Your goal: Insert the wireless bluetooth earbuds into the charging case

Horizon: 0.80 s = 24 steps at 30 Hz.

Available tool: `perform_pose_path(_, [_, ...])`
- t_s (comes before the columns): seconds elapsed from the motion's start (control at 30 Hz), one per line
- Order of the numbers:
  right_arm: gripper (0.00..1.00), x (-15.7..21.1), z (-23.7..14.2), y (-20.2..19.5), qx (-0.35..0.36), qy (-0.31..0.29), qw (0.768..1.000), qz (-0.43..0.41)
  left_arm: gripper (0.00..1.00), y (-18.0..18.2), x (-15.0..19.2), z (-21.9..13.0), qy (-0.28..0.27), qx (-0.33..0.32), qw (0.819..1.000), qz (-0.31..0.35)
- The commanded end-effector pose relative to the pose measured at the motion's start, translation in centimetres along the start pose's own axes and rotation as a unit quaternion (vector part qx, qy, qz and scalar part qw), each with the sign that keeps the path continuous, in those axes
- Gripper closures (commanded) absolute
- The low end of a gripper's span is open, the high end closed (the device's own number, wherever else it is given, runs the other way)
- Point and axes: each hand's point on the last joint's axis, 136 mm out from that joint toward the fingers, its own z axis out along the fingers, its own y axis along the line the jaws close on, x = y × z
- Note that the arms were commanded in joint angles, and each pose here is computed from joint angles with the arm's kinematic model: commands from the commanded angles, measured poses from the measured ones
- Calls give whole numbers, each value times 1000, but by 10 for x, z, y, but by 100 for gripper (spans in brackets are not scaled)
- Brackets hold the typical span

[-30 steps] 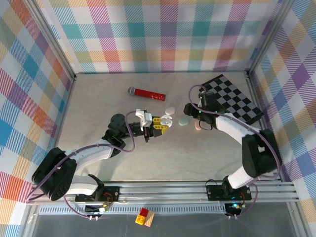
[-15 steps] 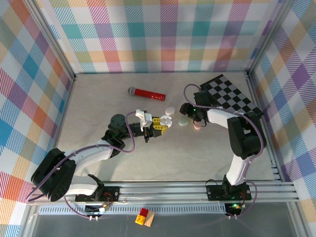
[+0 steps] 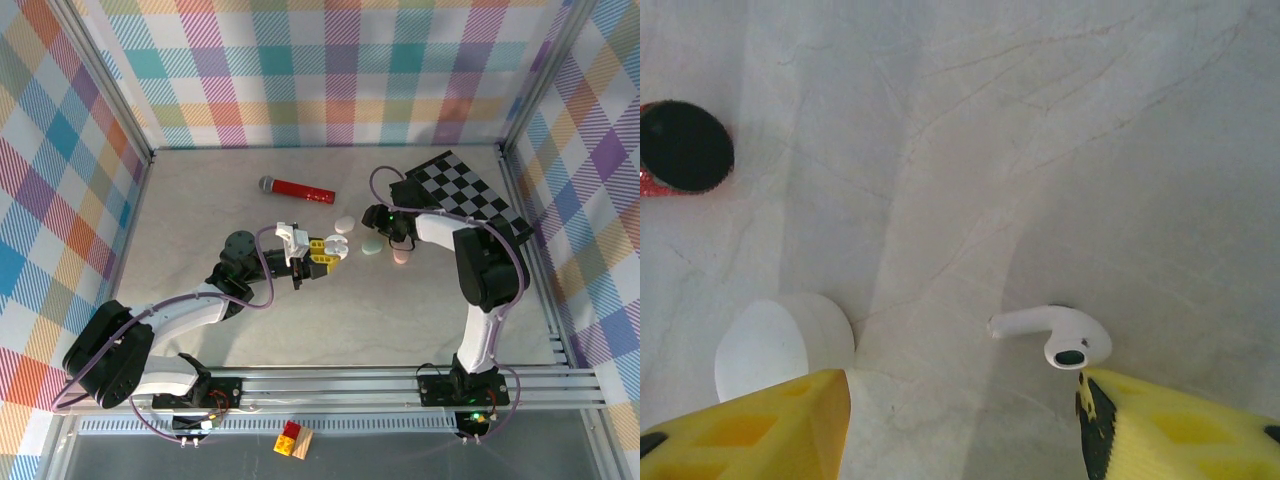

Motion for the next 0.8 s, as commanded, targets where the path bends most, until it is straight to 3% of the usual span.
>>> perform_pose_path(0.0, [39, -5, 7, -6, 12, 9, 1000, -8, 88, 0, -9, -4, -9, -3, 1000, 23])
perform_pose_path(0.4, [54, -18, 16, 7, 5, 47, 997, -64, 88, 0, -6, -5, 2, -9, 999, 31])
perform_pose_path(0.53, [56, -20, 5, 4, 34, 64, 992, -105, 88, 1, -5, -6, 4, -12, 999, 31])
perform_pose_path(0.77, [52, -13, -15, 4, 73, 140, 955, -252, 89, 11, 2, -14, -4, -28, 999, 25])
